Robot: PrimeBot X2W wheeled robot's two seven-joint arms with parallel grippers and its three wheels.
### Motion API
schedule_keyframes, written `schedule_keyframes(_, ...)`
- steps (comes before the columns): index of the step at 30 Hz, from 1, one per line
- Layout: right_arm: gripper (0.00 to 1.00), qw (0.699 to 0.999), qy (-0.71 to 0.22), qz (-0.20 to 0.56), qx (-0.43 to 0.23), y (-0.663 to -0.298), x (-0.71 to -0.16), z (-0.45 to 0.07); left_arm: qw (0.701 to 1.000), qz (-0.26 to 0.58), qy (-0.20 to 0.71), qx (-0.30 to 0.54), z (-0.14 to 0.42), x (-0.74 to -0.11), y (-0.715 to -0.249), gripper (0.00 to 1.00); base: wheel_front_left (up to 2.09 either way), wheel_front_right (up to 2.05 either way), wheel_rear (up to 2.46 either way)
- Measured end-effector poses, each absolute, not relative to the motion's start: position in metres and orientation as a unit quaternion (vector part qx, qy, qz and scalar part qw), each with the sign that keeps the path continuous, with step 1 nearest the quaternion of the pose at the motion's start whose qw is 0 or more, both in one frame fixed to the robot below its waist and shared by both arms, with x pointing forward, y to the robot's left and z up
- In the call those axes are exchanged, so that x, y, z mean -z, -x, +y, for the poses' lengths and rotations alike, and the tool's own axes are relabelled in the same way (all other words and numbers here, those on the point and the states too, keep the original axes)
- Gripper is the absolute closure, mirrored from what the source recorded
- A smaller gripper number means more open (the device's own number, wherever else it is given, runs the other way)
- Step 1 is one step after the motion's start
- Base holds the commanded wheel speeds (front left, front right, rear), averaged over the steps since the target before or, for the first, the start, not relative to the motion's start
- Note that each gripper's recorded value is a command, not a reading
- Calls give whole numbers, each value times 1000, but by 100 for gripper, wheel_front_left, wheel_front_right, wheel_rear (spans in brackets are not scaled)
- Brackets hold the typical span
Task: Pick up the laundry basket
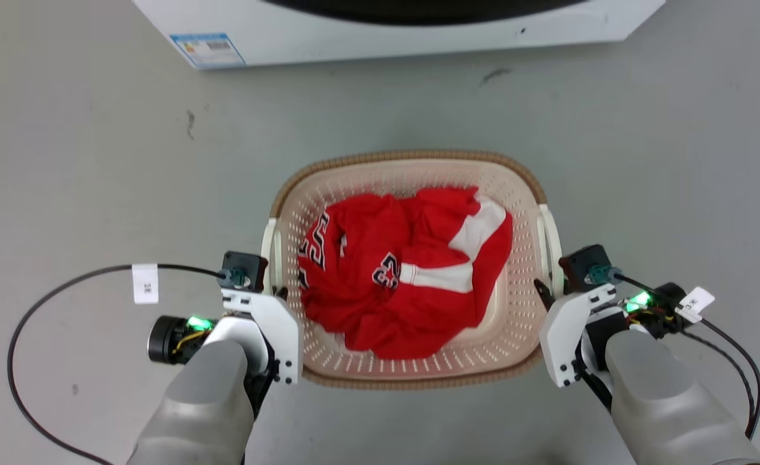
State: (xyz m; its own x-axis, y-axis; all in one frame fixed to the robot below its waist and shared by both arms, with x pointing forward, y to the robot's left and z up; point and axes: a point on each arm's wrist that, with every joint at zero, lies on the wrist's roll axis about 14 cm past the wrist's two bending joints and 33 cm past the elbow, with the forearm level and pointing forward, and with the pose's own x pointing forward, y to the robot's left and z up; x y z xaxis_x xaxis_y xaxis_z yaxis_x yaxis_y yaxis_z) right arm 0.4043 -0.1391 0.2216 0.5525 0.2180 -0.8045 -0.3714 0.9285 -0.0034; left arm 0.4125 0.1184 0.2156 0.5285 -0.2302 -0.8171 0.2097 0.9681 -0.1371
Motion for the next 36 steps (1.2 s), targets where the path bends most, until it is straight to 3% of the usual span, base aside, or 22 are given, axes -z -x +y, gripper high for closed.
schedule_keyframes(36,100,885,114,406,-199,-354,-317,-114,889,443,18,112,132,-311,-355,100,0,0,0)
